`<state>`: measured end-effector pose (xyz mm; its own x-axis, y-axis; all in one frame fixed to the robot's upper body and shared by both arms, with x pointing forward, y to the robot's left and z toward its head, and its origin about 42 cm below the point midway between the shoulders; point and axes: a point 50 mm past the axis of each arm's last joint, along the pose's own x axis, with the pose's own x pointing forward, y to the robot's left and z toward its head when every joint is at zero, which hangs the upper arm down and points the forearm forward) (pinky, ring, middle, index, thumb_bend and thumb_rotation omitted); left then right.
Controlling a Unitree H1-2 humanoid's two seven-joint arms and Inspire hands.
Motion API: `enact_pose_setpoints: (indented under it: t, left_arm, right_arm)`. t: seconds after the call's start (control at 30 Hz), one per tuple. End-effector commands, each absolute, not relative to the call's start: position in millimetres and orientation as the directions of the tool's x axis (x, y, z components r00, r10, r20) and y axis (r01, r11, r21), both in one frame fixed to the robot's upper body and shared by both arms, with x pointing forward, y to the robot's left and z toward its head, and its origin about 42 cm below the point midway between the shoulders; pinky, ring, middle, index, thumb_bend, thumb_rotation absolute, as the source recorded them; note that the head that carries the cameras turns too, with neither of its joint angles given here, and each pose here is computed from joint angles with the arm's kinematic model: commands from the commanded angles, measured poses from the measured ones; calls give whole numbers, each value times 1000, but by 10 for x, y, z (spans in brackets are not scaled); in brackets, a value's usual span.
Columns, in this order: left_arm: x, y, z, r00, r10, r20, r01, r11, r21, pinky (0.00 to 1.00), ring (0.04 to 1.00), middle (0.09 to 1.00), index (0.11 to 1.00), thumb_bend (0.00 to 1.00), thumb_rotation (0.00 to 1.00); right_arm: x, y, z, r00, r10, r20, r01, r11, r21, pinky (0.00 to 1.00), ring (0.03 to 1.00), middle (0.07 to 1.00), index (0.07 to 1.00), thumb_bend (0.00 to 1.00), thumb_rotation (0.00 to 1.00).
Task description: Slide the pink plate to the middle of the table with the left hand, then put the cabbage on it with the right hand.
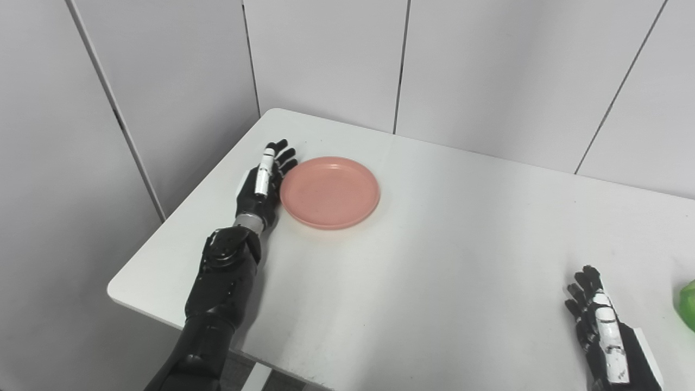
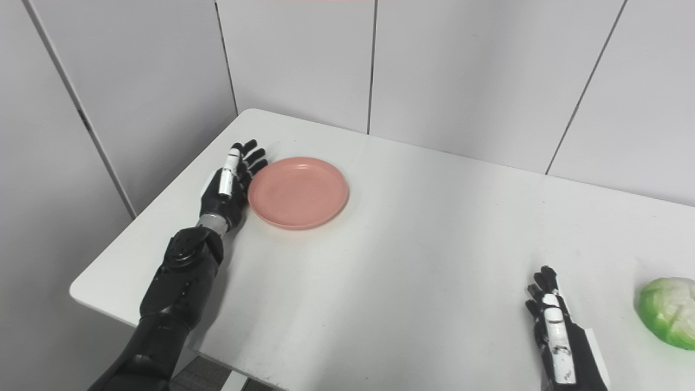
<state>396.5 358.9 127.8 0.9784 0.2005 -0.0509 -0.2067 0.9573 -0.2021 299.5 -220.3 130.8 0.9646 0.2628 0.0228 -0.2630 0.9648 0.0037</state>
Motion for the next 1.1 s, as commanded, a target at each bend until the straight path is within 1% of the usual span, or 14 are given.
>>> enact_pose_setpoints:
  t: [0.0,0.4,0.53,0.67,0.8,1.07]
  left_arm:
    - [3942,3497,1191,979,167,-115,-188,960,-207,922,909,902,884,394,1000]
    - [3925,3149,1234,991,55,-124,-83,970,-227,899,903,896,884,393,1000]
    - [3912,2939,1238,992,-19,-128,-15,966,-257,915,913,904,894,399,1000]
    - [3891,2694,1268,990,-80,-119,45,962,-271,938,923,916,905,376,1000]
    - [3854,2494,1339,986,-122,-113,88,959,-269,935,918,914,900,367,1000]
    - [3712,2092,1416,970,-208,-128,159,935,-317,960,950,951,934,325,1000]
  right_arm:
    - [3028,-2156,1404,962,267,51,-268,963,7,1000,1000,1000,1000,99,1000]
    - [3012,-2088,1384,963,262,56,-263,965,3,1000,1000,1000,1000,135,1000]
    - [3002,-2049,1366,963,262,59,-262,965,-4,1000,1000,1000,1000,135,1000]
    - [2997,-2017,1351,964,259,58,-259,966,-3,1000,999,1000,1000,160,1000]
    - [3001,-1985,1346,964,259,60,-259,966,3,1000,999,1000,1000,164,1000]
    - [3009,-1919,1345,966,252,52,-252,968,11,1000,992,997,996,148,1000]
